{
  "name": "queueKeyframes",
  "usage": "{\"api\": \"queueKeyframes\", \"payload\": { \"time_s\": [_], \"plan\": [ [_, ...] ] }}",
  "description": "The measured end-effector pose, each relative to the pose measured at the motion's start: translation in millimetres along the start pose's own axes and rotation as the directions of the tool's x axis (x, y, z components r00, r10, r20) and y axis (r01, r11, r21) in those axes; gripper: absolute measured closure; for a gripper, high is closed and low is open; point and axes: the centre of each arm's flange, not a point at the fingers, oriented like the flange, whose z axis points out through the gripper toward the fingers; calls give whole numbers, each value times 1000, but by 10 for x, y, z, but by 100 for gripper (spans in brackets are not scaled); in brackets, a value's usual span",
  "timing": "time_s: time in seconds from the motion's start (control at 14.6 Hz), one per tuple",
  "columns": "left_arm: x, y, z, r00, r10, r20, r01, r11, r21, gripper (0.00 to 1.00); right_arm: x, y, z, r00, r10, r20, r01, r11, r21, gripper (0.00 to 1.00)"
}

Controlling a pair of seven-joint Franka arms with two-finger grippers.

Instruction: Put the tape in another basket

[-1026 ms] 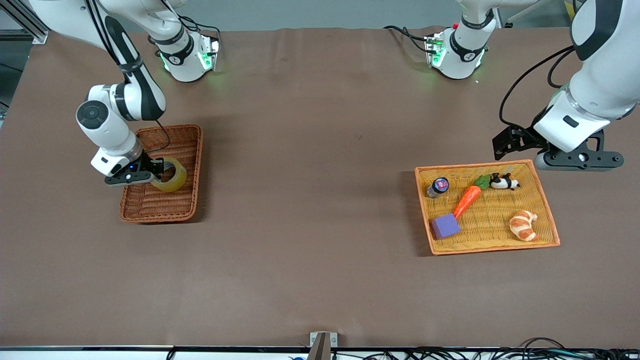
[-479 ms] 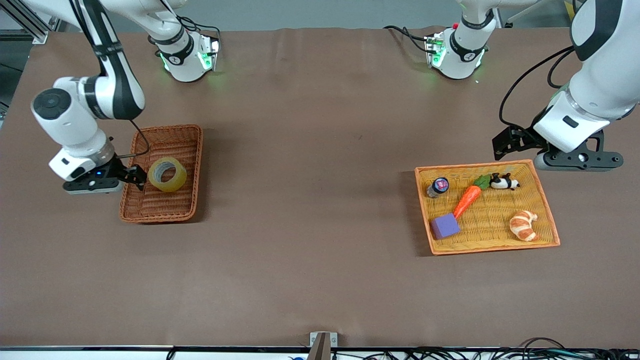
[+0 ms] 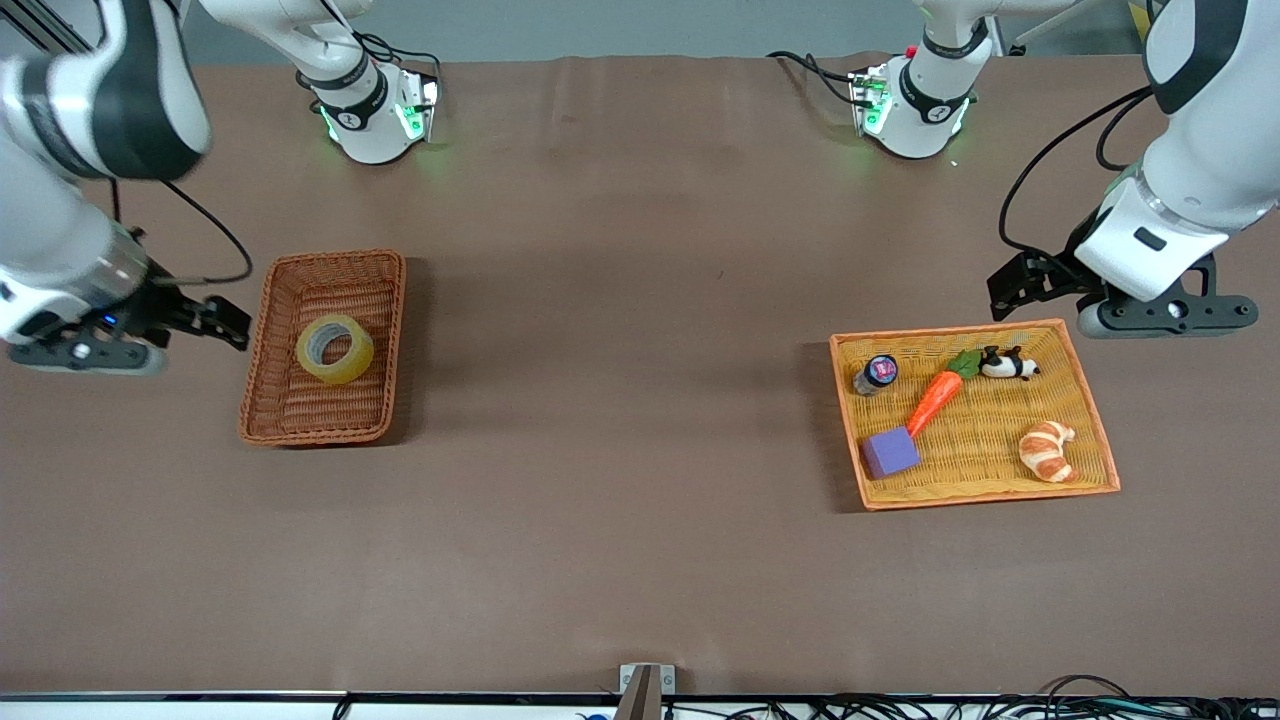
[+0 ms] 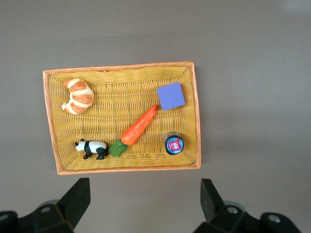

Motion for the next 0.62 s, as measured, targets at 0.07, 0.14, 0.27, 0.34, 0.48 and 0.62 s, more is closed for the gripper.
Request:
{"api": "queueKeyframes", "payload": {
  "time_s": [0.07, 0.14, 0.27, 0.34, 0.48, 0.62],
  "plan": [
    [-76, 6, -45, 1000, 2, -5, -2, 1000, 3, 0, -34, 20, -212, 1000, 4, -6, -4, 1000, 3, 0],
    [-149, 13, -94, 1000, 5, -10, -5, 1000, 6, 0, -79, 42, -433, 1000, 7, -13, -7, 1000, 5, 0],
    [-242, 22, -171, 1000, 7, -20, -7, 1000, 9, 0, -196, 90, -913, 1000, 14, 3, -14, 1000, 7, 0],
    [-258, 24, -191, 1000, 7, -23, -7, 1000, 7, 0, -247, 111, -1133, 1000, 18, 4, -18, 1000, 8, 0],
    [-266, 44, -193, 1000, 1, -17, -1, 1000, -24, 0, -293, 136, -1375, 1000, 22, -14, -22, 1000, 12, 0],
    [-274, 57, -178, 1000, 1, -10, -1, 999, -33, 0, -260, 146, -1343, 1000, 25, -11, -25, 1000, 11, 0]
  ]
}}
